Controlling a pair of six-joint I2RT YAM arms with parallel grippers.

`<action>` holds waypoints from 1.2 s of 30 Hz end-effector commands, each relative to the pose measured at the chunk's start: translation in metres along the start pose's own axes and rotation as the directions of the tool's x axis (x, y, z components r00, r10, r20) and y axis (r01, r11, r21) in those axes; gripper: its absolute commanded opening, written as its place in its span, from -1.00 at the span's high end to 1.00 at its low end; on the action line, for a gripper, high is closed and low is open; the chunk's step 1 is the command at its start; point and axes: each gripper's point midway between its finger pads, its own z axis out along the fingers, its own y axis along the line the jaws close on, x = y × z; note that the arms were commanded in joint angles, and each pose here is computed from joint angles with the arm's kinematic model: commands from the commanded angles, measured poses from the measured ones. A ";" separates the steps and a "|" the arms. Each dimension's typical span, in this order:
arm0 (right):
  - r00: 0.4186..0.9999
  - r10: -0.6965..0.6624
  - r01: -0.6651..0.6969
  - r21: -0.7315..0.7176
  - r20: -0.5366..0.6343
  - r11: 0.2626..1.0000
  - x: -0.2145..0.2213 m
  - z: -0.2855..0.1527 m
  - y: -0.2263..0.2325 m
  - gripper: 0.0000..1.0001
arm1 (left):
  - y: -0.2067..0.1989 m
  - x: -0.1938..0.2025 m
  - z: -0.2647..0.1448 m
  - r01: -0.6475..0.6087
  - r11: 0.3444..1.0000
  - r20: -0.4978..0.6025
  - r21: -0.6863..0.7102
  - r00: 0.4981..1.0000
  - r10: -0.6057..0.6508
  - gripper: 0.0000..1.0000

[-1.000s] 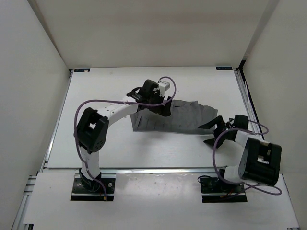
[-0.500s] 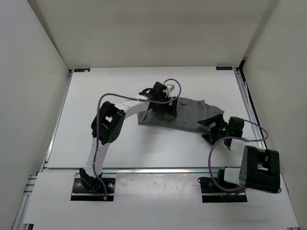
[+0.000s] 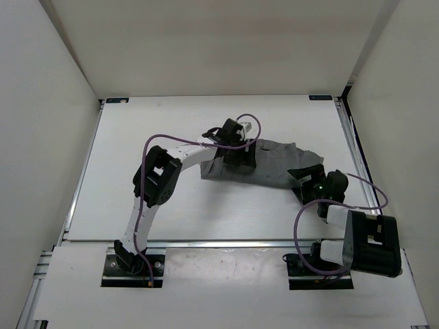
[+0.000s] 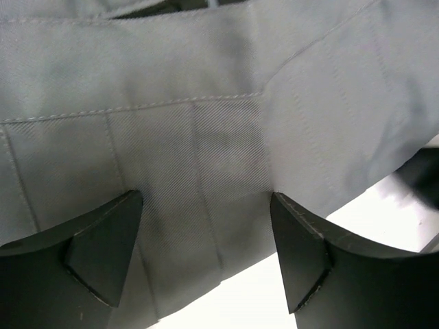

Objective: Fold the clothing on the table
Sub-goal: Fold the skirt

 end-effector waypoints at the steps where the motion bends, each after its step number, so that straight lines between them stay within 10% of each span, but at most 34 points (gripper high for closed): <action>1: 0.994 -0.029 0.017 0.109 0.107 0.994 -0.020 0.007 -0.030 -0.84 | 0.011 0.012 -0.018 0.002 1.000 -0.052 -0.016 0.999 -0.003 -0.69; 6: 0.994 -0.049 0.042 0.075 0.100 0.996 -0.023 0.018 -0.021 -0.40 | 0.014 0.025 -0.015 0.003 1.000 -0.081 -0.024 0.997 -0.005 -0.69; 15: 0.980 -0.168 0.170 -0.007 0.104 0.985 -0.030 0.020 -0.003 1.00 | 0.012 0.028 -0.016 0.029 1.000 -0.074 -0.004 0.997 -0.029 -0.65; 24: 0.913 -0.395 0.408 -0.226 0.101 0.885 -0.036 0.010 0.070 1.00 | 0.019 0.027 -0.034 0.036 0.998 -0.044 -0.042 0.998 -0.038 -0.62; 32: 0.612 -0.750 0.774 -0.383 0.249 0.505 0.010 -0.017 0.149 1.00 | 0.008 -0.015 -0.083 0.129 0.991 0.146 -0.027 0.982 -0.123 -0.52; 36: 0.599 -0.778 0.768 -0.411 0.191 0.491 0.038 -0.023 0.141 1.00 | -0.002 -0.032 -0.095 0.186 0.982 0.249 0.032 0.950 -0.188 -0.51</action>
